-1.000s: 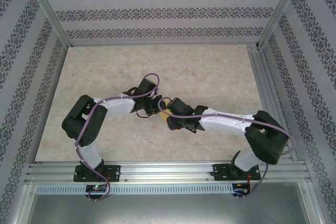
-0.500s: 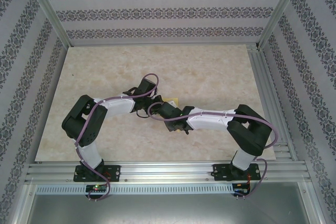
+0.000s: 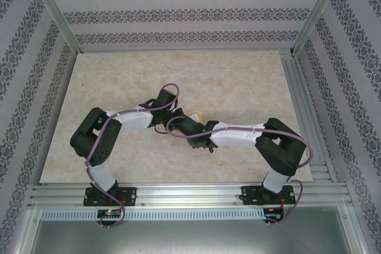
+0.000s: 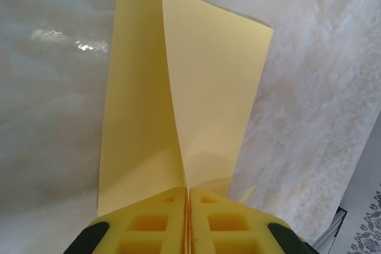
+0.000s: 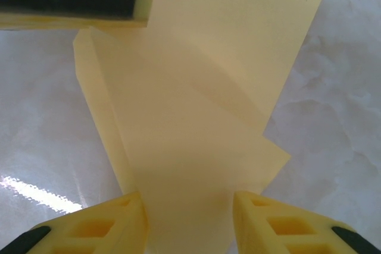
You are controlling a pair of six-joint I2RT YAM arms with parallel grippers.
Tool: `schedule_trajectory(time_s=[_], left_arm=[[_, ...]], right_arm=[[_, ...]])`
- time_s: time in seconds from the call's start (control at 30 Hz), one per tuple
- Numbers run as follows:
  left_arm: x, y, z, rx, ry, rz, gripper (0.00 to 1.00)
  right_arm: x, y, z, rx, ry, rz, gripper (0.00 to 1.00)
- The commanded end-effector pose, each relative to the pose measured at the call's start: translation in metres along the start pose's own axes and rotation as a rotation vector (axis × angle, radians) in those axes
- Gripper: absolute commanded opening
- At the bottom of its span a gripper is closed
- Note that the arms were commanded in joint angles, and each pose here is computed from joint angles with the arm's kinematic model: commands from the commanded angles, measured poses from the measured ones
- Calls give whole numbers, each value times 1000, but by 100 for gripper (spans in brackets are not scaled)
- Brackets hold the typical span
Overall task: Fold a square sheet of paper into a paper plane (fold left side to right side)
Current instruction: Fourth fold the wing at the center of the table.
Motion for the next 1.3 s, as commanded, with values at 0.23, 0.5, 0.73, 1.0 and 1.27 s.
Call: schedule_trajectory(time_s=[0.23, 0.5, 0.73, 1.0, 1.27], left_arm=[[0, -2, -9, 35, 7, 20, 12], [1, -1, -10, 30, 5, 19, 12], [0, 0, -10, 29, 6, 17, 12], [-1, 4, -11, 37, 9, 13, 12], [-1, 5, -10, 37, 11, 12, 12]], right_arm=[[5, 23, 3, -84, 32, -130, 41], [9, 21, 9, -63, 75, -125, 41], [9, 8, 18, -15, 107, -88, 40], [10, 5, 16, 20, 108, -79, 37], [11, 4, 14, 45, 91, -77, 31]])
Point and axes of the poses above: each hand's point on the last joint's axis, 136 mm out from that joint toward the fingers, its own y axis back along the fingers, its own z axis along the line the jaws close on, x = y × z, the point moved 10 cm from there along y, back along the fingers, and after that the axes turned 5 degrees about y, right-handed, at the moved point
